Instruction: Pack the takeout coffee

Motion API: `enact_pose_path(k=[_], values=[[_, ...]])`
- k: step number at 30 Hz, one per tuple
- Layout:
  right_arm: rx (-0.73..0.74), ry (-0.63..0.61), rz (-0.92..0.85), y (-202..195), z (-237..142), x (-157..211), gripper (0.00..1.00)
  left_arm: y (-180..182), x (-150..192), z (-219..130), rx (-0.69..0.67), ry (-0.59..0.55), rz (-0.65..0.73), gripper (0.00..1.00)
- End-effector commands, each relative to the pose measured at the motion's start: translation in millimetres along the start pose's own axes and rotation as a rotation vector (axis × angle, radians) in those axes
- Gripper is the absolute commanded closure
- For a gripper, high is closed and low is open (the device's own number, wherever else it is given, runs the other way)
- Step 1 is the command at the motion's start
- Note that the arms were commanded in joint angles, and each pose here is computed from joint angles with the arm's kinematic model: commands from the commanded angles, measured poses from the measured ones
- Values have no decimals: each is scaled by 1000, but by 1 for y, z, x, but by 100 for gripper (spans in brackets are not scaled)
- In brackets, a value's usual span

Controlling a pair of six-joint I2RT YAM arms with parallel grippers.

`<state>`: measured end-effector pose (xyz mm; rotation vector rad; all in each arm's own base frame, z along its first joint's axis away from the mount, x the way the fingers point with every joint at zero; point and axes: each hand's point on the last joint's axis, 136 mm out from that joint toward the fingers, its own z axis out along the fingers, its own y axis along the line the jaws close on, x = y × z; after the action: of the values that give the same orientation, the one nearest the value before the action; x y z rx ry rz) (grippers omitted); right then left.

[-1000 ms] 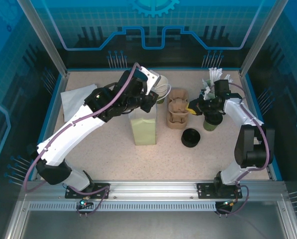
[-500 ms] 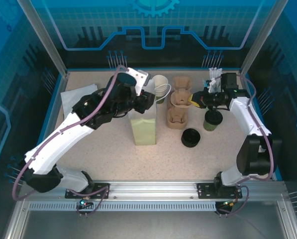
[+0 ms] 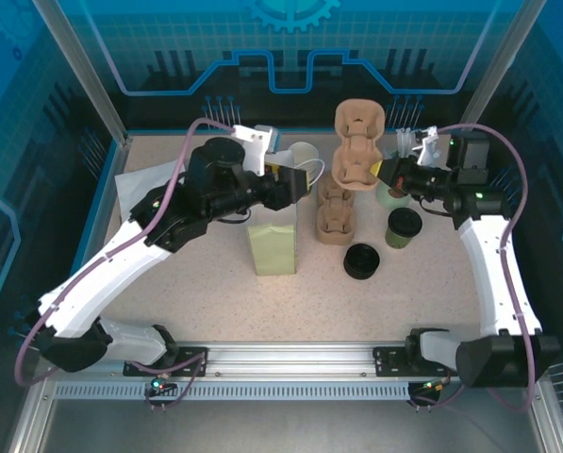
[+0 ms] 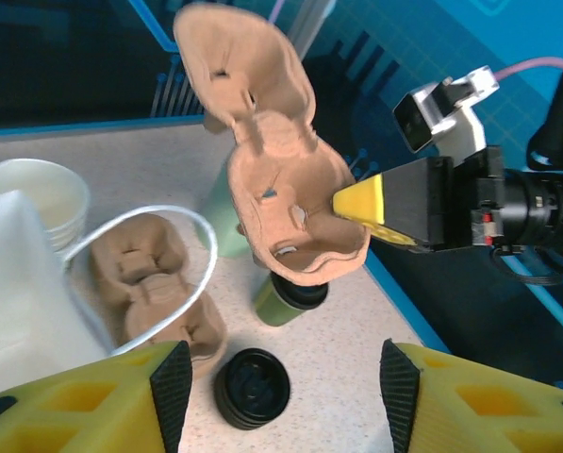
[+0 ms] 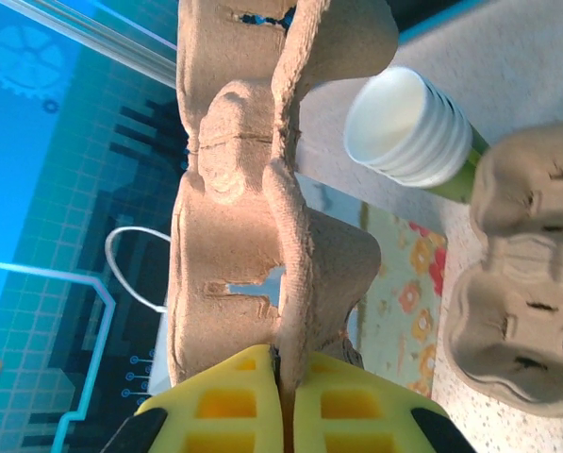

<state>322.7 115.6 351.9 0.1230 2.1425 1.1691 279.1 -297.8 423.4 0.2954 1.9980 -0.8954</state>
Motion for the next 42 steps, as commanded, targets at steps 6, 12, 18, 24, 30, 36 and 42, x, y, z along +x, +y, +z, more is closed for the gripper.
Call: enact_pose_path(k=[6,12,18,24,30,36,42], values=[[-136,-76,-139,62,-31,-10,93,-40,-26,35,167,-7,-51,39],[-197,-55,-157,80,-33,-1,93,-37,-33,55,135,-14,-74,37],[-221,-43,-157,83,-30,3,93,-30,-34,63,113,-11,-112,44],[-225,-33,-152,81,-25,5,93,-28,-37,59,106,-24,-116,61],[-218,-24,-148,75,-19,8,93,-28,-36,57,107,-27,-116,77],[-206,-19,-161,71,-17,11,88,-27,-33,54,101,-20,-103,96],[-105,-21,-284,63,-29,20,61,-19,-25,48,71,1,-75,99]])
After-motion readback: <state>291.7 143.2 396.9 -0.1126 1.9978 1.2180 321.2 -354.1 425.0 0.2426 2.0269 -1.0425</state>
